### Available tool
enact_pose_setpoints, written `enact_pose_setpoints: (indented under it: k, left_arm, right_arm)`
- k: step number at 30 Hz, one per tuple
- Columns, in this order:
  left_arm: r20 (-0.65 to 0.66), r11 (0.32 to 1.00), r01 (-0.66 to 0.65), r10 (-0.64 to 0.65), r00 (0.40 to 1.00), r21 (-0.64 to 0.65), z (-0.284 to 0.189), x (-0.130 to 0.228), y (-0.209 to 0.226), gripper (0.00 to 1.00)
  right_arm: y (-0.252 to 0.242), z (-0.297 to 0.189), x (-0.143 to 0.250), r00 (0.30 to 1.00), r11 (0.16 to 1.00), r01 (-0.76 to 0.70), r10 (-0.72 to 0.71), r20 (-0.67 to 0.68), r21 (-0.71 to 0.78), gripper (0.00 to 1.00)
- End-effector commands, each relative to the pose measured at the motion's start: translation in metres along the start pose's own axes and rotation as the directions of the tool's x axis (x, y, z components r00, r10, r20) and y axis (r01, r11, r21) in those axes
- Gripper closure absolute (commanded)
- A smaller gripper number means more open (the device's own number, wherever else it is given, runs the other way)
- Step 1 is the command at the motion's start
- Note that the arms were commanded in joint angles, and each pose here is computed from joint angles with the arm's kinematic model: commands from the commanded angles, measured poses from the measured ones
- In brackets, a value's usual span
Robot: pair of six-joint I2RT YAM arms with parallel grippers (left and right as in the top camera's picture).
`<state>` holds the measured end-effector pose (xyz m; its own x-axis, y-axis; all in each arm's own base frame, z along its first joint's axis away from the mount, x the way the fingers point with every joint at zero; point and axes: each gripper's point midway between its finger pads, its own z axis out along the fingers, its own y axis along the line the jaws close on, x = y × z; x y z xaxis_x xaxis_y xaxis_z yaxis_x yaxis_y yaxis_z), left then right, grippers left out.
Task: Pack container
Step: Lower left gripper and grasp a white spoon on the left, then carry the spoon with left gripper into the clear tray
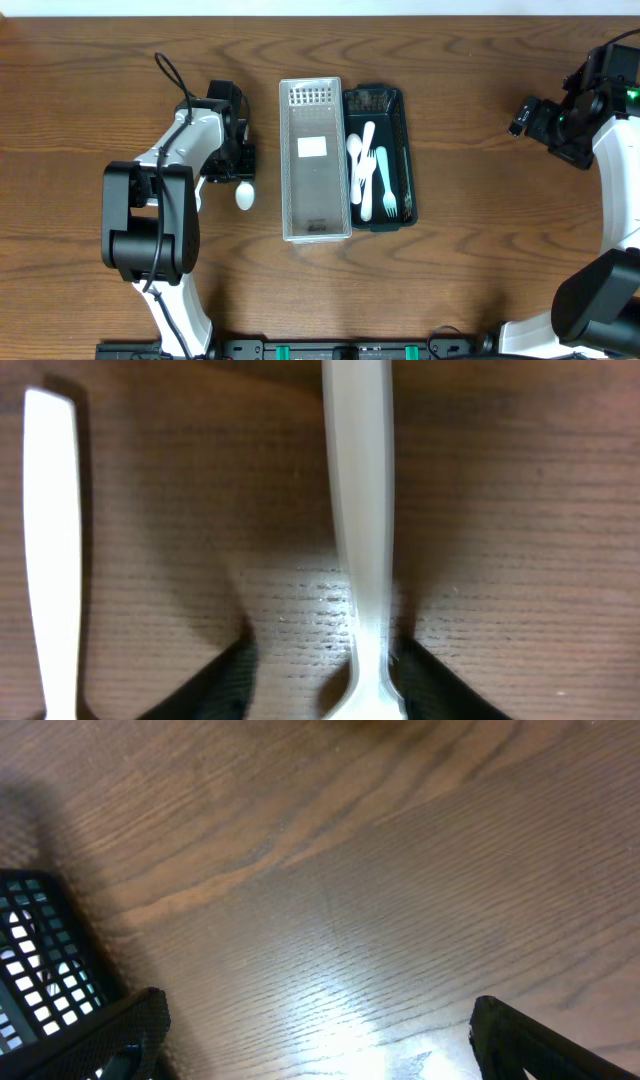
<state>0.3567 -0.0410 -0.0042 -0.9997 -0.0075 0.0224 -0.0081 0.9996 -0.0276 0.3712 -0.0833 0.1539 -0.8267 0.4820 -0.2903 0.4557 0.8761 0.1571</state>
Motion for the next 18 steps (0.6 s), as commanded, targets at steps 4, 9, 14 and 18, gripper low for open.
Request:
enact_pose_setpoints:
  k: [4,9,14,18]
  left_arm:
    - [-0.031,1.0,-0.003,0.003,1.0,-0.006,0.007,0.003,0.002,0.93]
    - [-0.05,1.0,-0.003,0.003,0.999,-0.008,-0.023,0.003,0.001,0.94]
    - [0.018,1.0,-0.019,0.019,1.0,-0.001,-0.088,-0.01,-0.008,0.94]
    - [0.124,0.997,-0.07,0.067,0.99,0.02,-0.136,-0.016,-0.035,0.94]
  right_arm:
    - [0.002,0.003,0.003,1.0,1.0,-0.007,0.007,-0.013,-0.003,0.01]
    - [0.002,0.003,0.004,1.0,1.0,-0.007,0.007,-0.014,-0.003,0.01]
    - [0.002,0.003,0.003,1.0,1.0,-0.007,0.007,-0.013,-0.003,0.01]
    - [0.002,0.003,0.003,1.0,1.0,-0.007,0.007,-0.013,-0.003,0.01]
